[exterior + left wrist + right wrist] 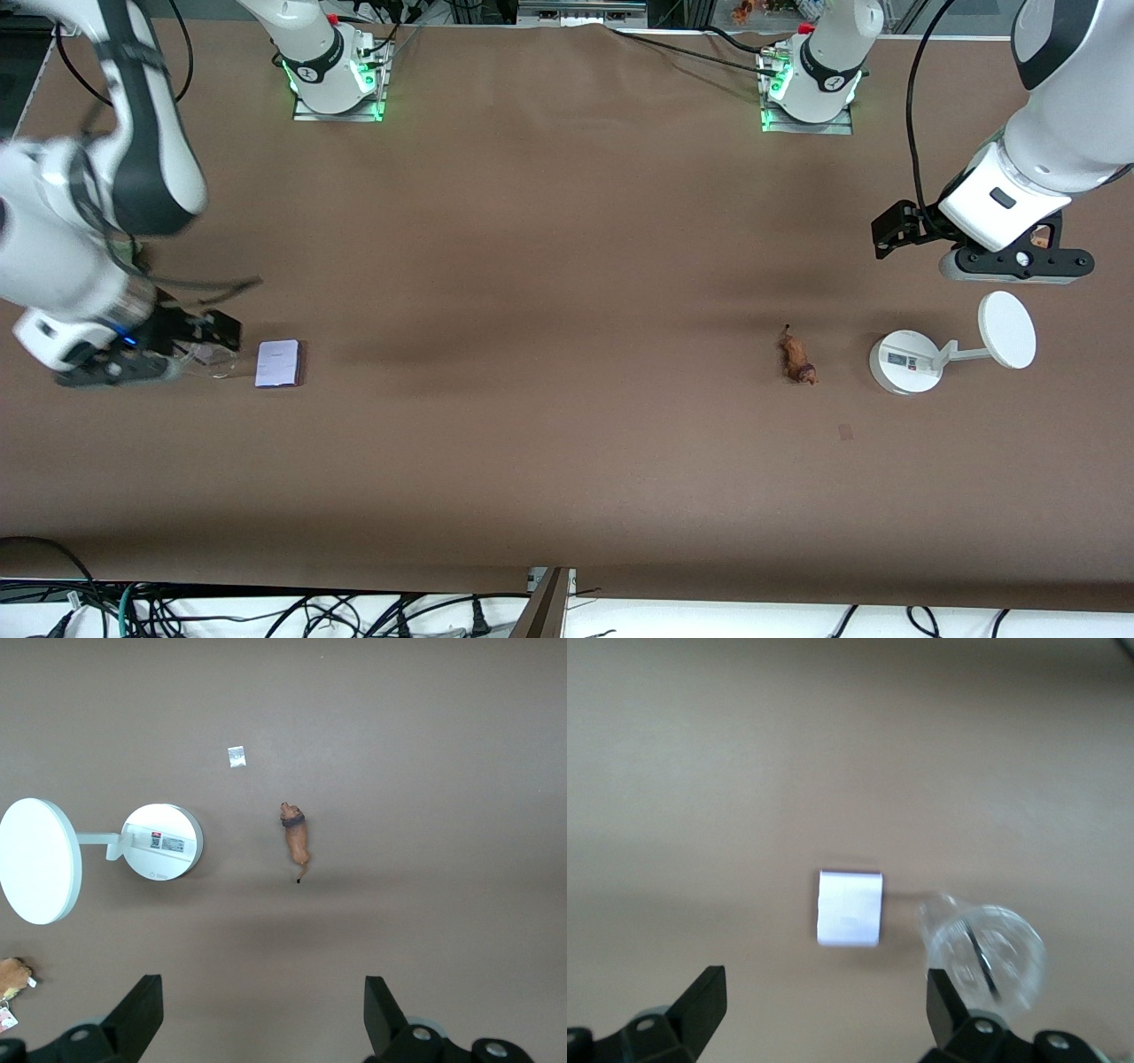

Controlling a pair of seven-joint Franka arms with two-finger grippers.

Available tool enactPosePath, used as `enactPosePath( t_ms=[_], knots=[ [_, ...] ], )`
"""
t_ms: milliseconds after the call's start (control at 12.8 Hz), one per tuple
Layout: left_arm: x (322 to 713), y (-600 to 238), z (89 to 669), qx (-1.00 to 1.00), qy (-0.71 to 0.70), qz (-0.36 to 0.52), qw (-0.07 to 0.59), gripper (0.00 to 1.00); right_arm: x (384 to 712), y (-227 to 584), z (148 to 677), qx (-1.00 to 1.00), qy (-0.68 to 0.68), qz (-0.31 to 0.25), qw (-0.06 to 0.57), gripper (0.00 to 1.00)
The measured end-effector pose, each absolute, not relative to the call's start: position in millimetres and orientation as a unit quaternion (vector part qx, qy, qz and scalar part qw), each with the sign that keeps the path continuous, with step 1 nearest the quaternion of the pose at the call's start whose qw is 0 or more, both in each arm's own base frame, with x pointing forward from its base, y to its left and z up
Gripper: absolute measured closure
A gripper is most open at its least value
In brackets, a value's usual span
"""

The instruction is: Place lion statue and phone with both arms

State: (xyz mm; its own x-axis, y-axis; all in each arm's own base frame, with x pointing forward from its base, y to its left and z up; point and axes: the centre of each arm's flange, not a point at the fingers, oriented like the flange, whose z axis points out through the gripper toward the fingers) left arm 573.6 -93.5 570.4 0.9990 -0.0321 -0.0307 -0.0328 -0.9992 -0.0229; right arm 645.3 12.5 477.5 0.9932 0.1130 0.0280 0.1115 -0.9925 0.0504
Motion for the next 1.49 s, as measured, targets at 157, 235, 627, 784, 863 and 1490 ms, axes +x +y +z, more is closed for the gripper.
enactPosePath(
  t_ms=[157, 235, 627, 784, 863, 1490],
  knots=[
    [573, -97, 572, -1.0, 0.019, 0.014, 0.011, 0.0, 634, 18, 554, 0.998, 0.057, -0.002, 0.025, 0.0],
    [573, -97, 572, -1.0, 0.02, 0.013, 0.011, 0.0, 629, 26, 582, 0.998, 0.062, -0.004, 0.024, 0.0],
    [573, -98, 573, -1.0, 0.02, 0.013, 0.011, 0.0, 615, 53, 616, 0.996, 0.082, -0.033, 0.025, 0.0],
    [573, -98, 573, -1.0, 0.02, 0.013, 0.011, 0.0, 610, 52, 624, 0.996, 0.08, -0.042, 0.025, 0.0],
    [573, -98, 573, -1.0, 0.02, 0.013, 0.011, 0.0, 608, 51, 624, 0.995, 0.08, -0.05, 0.025, 0.0],
    [573, -98, 573, -1.0, 0.02, 0.013, 0.011, 0.0, 561, 46, 629, 0.994, 0.077, -0.073, 0.03, 0.0]
  ],
)
